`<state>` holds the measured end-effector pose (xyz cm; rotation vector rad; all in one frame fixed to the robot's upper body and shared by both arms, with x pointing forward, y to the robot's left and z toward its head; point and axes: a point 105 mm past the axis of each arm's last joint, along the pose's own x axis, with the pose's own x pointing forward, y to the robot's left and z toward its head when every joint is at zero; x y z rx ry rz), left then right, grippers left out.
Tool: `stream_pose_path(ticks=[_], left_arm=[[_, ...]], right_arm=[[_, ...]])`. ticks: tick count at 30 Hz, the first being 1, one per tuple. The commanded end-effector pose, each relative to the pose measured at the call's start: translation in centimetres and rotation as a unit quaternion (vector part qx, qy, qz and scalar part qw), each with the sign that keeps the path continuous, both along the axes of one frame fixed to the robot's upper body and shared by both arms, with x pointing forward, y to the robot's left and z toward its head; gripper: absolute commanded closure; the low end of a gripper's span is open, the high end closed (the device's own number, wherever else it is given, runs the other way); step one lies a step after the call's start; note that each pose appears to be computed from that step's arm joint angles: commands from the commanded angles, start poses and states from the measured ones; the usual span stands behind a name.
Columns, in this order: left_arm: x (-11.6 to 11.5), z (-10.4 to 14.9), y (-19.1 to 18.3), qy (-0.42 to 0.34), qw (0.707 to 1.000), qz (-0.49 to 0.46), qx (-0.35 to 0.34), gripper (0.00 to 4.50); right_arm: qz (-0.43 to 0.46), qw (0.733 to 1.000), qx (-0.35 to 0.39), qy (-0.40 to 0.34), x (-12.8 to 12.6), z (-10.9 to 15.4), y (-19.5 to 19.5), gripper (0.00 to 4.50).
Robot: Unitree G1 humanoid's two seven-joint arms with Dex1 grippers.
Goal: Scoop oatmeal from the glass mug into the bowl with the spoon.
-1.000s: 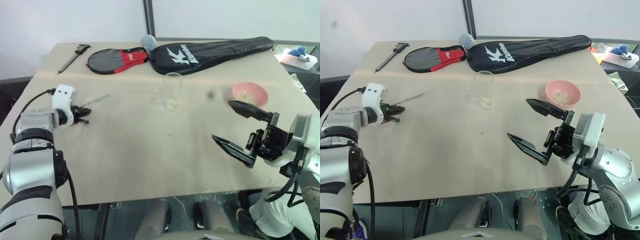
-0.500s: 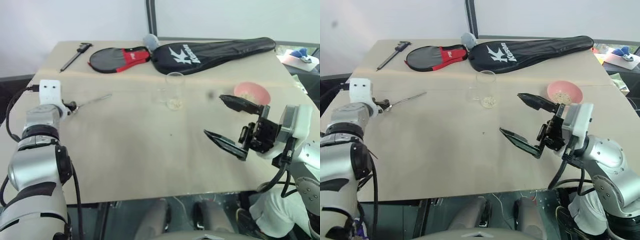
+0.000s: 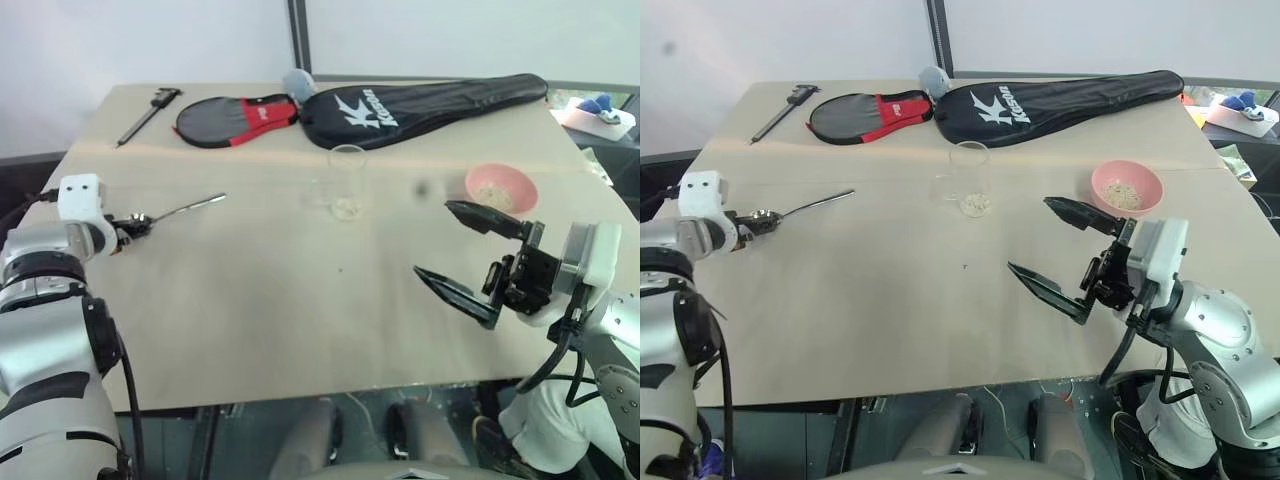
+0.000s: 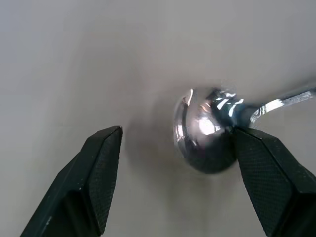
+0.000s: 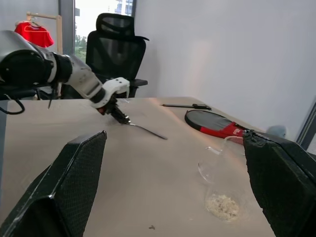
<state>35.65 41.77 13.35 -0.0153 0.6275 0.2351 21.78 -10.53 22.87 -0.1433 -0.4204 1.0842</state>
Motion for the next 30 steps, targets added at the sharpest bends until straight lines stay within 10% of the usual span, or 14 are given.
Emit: stream_pose_path(ticks=[1, 10, 14, 20, 30], left_arm=[[-2.3, -1.2, -0.2, 0.05, 0.998, -0.013, -0.029, 0.84], [-7.6, 1.9, -5.3, -0.015, 0.991, -0.128, -0.031, 0.84], [-4.9, 6.6, -3.8, -0.103, 0.976, -0.163, 0.105, 0.84], [0.9, 7.3, -0.2, -0.083, 0.978, 0.038, 0.188, 0.84], [4.9, 3.0, -2.8, -0.072, 0.977, 0.182, 0.087, 0.84]], right_arm=[[0.013, 1.0, 0.001, -0.024, -0.3, 0.9, 0.2, 0.0], [0.038, 0.999, 0.003, -0.026, 0.6, 1.2, 0.8, 0.0], [0.042, 0.999, 0.004, -0.027, 0.9, 1.1, 1.1, 0.0], [0.03, 0.999, 0.004, -0.032, 0.9, 1.0, 1.2, 0.0], [-0.004, 0.999, 0.013, -0.042, 0.5, 0.8, 0.5, 0.0]])
